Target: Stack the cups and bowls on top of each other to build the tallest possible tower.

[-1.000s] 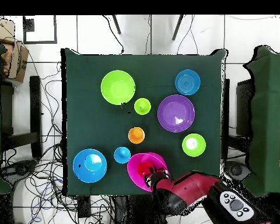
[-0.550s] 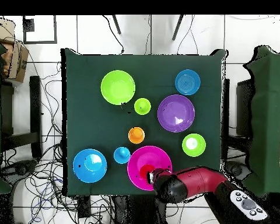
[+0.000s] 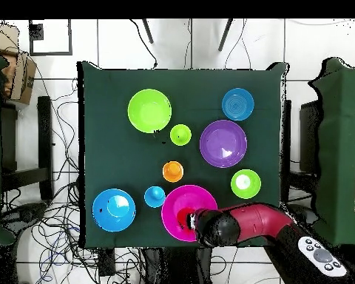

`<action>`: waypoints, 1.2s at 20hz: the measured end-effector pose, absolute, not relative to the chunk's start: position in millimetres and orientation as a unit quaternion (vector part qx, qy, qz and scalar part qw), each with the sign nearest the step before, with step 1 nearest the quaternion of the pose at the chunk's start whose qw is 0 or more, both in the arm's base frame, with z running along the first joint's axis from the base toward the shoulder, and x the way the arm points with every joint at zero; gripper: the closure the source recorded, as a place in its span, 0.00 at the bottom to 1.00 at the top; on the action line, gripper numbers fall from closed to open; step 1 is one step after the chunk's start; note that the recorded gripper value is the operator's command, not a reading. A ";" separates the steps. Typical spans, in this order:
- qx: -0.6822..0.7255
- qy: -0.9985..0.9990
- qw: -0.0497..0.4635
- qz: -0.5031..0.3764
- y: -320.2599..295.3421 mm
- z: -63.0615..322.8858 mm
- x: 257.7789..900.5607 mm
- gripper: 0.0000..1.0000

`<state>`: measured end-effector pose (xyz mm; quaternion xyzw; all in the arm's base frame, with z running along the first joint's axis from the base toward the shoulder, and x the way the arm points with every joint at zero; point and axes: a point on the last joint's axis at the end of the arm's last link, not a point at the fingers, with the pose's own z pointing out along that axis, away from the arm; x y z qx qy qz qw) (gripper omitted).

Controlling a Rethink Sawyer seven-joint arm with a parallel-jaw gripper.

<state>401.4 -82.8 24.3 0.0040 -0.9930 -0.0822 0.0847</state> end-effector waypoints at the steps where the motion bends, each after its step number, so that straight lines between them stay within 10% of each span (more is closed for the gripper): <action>1: 0.004 -0.993 0.083 -0.083 -82.5 24.4 403.0 1.00; 24: 0.036 -0.987 -0.138 -0.079 -62.3 61.4 487.1 1.00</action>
